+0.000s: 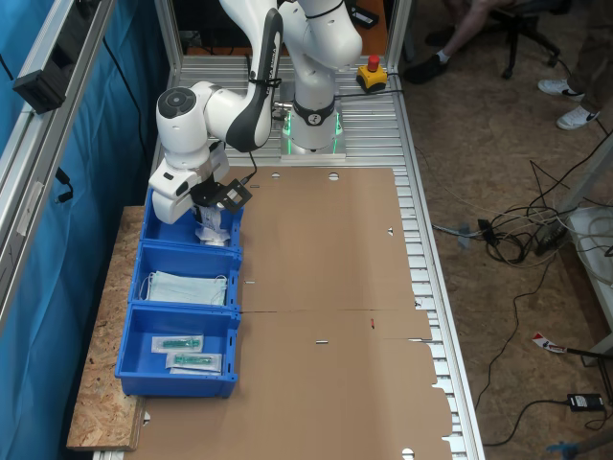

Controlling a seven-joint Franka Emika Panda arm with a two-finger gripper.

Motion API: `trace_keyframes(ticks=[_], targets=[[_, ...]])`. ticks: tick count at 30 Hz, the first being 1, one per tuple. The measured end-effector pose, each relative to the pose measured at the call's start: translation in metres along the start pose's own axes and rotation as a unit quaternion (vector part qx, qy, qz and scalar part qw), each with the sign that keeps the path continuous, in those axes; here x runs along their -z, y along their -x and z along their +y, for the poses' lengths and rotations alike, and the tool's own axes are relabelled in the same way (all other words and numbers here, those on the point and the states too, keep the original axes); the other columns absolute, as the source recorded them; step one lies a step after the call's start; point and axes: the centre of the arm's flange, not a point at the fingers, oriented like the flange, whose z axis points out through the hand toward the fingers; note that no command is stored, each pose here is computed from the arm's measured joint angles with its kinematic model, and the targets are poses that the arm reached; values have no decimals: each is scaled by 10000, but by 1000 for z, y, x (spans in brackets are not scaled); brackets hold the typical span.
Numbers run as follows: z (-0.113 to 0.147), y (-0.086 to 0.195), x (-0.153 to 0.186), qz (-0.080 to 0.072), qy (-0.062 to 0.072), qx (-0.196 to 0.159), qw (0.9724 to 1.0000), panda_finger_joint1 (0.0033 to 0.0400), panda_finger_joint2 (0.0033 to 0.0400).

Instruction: Pick and place sorting task of medical equipment.

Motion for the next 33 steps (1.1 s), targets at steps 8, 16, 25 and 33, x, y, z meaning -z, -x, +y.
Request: trace_keyframes(ticks=[8, 16, 25, 33], targets=[[0, 0, 0, 0, 0, -1, 10000, 48, 48], [0, 0, 0, 0, 0, -2, 10000, 48, 48], [0, 0, 0, 0, 0, -2, 10000, 125, 125], [0, 0, 0, 0, 0, -2, 10000, 204, 204]])
